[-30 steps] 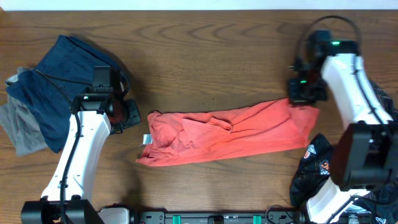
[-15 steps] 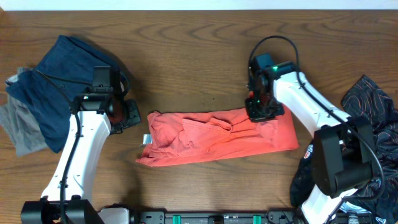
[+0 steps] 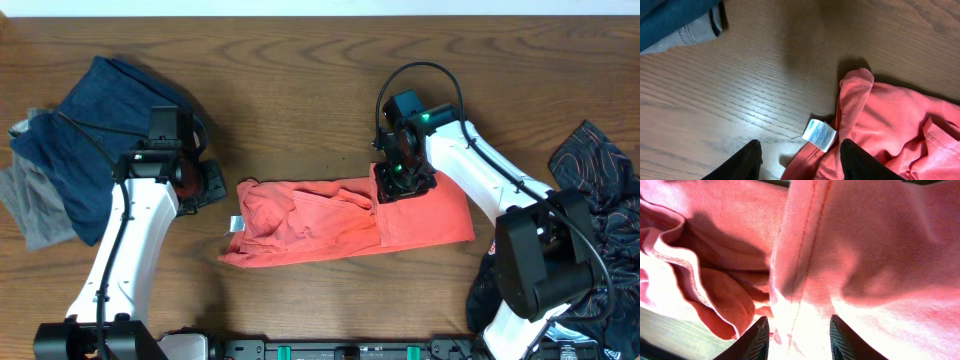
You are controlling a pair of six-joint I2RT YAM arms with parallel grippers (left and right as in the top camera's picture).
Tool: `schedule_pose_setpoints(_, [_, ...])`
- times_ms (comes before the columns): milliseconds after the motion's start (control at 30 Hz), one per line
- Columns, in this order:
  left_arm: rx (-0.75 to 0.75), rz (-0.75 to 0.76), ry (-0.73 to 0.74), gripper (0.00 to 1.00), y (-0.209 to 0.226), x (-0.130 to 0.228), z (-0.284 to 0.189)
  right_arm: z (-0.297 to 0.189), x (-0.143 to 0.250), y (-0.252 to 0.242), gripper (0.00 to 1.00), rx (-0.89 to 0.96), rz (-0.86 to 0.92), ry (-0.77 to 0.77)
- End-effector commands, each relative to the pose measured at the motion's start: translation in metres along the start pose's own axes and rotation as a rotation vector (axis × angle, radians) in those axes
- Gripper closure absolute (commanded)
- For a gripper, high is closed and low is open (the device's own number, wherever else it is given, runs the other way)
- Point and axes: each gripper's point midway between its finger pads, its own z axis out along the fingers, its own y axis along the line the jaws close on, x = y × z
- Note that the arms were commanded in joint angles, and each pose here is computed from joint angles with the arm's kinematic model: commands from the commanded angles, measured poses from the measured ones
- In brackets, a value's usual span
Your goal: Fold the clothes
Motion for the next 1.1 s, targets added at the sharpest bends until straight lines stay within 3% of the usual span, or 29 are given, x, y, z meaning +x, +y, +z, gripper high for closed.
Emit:
schedule_pose_setpoints(0, [-0.001, -0.004, -0.001, 0.47, 0.000, -0.002, -0.001, -0.003, -0.001, -0.022, 0.62, 0.097, 0.071, -0.017])
schedule_pose_setpoints(467, [-0.004, -0.004, 0.007, 0.47, 0.001, 0.000, -0.001, 0.000, 0.016, -0.017, 0.52, 0.148, 0.059, 0.042])
schedule_pose_setpoints(633, [-0.004, -0.004, 0.008, 0.47, 0.001, 0.001, 0.000, 0.002, 0.019, -0.022, 0.58, 0.228, 0.116, 0.033])
schedule_pose_setpoints(833, [0.030, -0.008, 0.105, 0.38, -0.002, 0.024, 0.000, -0.020, 0.018, -0.060, 0.57, 0.450, 0.280, -0.049])
schedule_pose_setpoints(967, [0.155, 0.045, 0.182, 0.30, -0.020, 0.046, 0.011, -0.044, 0.011, -0.071, 0.54, 0.452, 0.318, -0.128])
schedule_pose_setpoints(1067, [0.161, 0.051, 0.209, 0.27, -0.017, 0.059, 0.026, -0.062, 0.009, -0.079, 0.49, 0.435, 0.353, -0.180])
